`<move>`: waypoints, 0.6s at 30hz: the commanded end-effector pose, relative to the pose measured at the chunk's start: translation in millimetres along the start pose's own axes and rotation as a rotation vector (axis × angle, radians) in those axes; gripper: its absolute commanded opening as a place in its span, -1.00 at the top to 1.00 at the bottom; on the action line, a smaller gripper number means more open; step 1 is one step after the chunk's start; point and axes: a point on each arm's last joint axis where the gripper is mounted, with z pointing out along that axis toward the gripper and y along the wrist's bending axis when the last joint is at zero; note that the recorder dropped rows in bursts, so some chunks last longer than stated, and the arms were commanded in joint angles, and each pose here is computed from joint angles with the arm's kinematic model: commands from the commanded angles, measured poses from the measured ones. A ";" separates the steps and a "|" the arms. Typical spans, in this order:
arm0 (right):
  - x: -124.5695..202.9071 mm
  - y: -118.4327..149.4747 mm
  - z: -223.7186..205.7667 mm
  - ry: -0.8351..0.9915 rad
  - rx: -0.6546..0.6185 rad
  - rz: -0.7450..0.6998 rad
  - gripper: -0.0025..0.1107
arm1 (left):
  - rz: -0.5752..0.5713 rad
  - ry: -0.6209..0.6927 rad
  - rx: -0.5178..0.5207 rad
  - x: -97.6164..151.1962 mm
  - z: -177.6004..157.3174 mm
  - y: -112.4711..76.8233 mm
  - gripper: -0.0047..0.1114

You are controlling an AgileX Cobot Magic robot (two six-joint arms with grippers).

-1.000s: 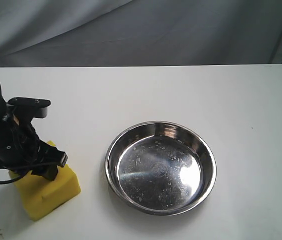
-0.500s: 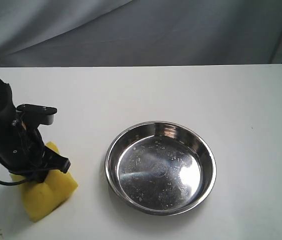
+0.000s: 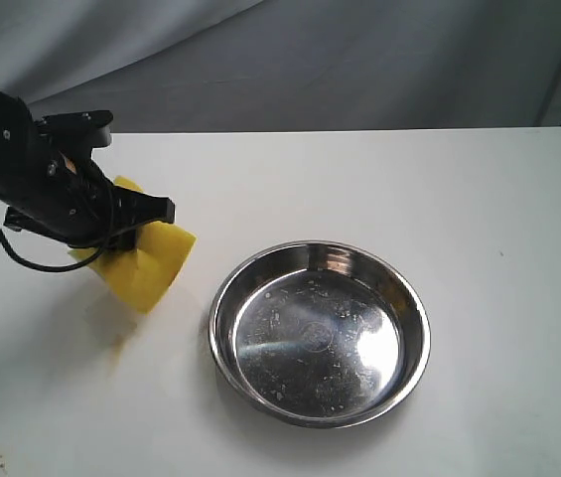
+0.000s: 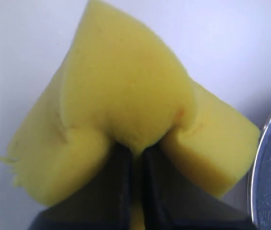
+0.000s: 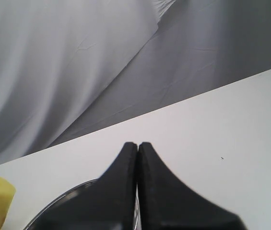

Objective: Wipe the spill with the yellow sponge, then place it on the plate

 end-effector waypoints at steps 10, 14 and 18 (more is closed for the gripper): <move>0.8 -0.5 0.0 -0.001 0.000 -0.011 0.96 | 0.021 0.242 -0.052 20.0 -5.2 3.0 0.92; 0.8 -0.5 0.0 -0.001 0.000 -0.011 0.96 | 0.031 0.307 -0.064 35.5 0.3 7.4 0.92; 0.8 -0.5 0.0 -0.001 0.000 -0.011 0.96 | 0.063 0.387 -0.057 58.2 8.0 12.6 0.92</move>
